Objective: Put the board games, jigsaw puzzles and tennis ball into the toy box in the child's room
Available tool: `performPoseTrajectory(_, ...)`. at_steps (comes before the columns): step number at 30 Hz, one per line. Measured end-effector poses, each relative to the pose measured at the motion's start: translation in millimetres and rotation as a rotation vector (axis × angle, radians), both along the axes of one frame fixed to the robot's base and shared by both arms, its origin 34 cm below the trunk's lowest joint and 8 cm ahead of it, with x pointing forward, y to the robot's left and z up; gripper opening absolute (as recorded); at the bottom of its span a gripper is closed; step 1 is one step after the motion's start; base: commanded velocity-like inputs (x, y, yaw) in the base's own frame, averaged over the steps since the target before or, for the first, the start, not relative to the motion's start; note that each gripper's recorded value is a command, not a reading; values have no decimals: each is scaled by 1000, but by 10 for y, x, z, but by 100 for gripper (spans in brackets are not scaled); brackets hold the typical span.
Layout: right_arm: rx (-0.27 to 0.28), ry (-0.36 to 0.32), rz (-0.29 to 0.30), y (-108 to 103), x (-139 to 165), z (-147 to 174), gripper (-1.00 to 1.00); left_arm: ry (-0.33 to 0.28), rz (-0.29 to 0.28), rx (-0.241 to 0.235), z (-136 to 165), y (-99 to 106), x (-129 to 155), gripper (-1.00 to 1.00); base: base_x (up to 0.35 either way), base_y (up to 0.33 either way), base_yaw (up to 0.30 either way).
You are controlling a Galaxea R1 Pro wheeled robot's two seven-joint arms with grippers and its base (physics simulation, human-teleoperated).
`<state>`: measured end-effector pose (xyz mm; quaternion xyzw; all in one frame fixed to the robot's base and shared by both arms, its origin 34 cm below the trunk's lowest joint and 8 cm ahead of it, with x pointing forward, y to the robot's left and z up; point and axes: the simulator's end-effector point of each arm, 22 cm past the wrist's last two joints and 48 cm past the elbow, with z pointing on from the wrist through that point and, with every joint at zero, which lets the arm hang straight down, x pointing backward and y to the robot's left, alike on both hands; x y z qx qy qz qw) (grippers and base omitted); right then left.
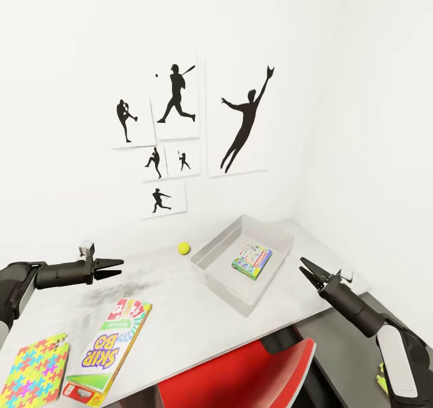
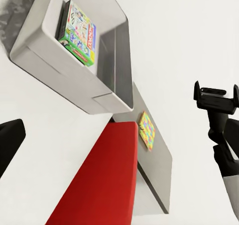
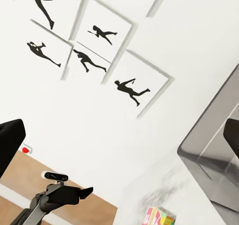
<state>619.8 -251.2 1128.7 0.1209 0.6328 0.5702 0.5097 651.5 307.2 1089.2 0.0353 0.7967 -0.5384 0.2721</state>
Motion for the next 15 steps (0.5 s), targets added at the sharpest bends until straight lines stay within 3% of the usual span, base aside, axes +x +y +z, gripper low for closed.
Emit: performPoseTrajectory(15,2,-8,1,-3,-10,33,100,-5,0,0,26,1,-3,100,-3,0,0)
